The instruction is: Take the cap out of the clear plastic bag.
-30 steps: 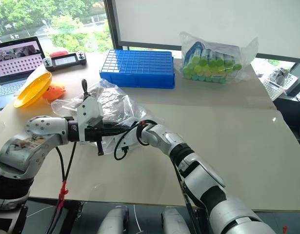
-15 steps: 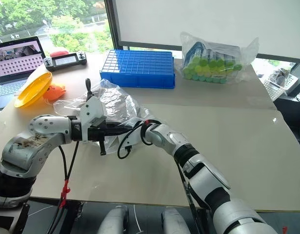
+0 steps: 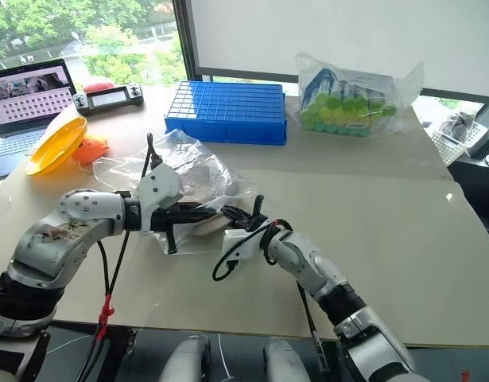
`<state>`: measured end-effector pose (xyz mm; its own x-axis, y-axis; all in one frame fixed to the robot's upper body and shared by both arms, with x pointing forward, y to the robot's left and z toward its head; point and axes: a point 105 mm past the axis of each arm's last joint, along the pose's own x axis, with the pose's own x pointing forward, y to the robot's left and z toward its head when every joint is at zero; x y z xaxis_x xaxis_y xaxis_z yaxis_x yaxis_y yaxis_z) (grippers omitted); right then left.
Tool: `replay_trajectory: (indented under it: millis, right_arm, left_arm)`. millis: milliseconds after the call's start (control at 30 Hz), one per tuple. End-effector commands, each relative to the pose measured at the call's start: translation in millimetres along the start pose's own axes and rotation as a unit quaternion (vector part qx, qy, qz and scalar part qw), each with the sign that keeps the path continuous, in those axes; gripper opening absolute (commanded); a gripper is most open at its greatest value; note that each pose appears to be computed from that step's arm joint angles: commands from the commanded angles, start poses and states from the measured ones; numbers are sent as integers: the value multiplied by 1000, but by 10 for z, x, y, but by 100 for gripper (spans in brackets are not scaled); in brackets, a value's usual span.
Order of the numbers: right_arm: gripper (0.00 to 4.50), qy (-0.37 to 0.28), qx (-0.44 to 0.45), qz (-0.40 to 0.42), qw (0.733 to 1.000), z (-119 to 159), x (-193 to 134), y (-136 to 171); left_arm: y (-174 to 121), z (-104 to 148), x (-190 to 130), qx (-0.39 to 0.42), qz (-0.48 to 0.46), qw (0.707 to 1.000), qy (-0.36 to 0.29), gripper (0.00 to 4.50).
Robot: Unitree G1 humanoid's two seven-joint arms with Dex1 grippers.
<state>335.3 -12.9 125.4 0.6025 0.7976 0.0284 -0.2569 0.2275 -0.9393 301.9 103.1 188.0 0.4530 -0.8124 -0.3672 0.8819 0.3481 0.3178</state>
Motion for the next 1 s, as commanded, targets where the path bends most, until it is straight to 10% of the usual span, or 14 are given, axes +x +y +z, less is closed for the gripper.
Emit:
replay_trajectory:
  millis: [33,400,833,1000]
  right_arm:
    - [2,4,66,20,998,102,-90,59]
    - [2,-41,246,32,968,433,-613,-124]
    - [2,-119,522,42,844,502,-1856,-1481]
    - [2,-160,490,-128,847,269,-1963,-2178]
  left_arm:
    - [26,15,-27,25,3,1000,-1,0]
    - [47,-124,-51,32,0,999,3,0]
    - [94,-569,-68,145,-19,988,43,0]
    - [15,-767,11,339,-78,937,42,0]
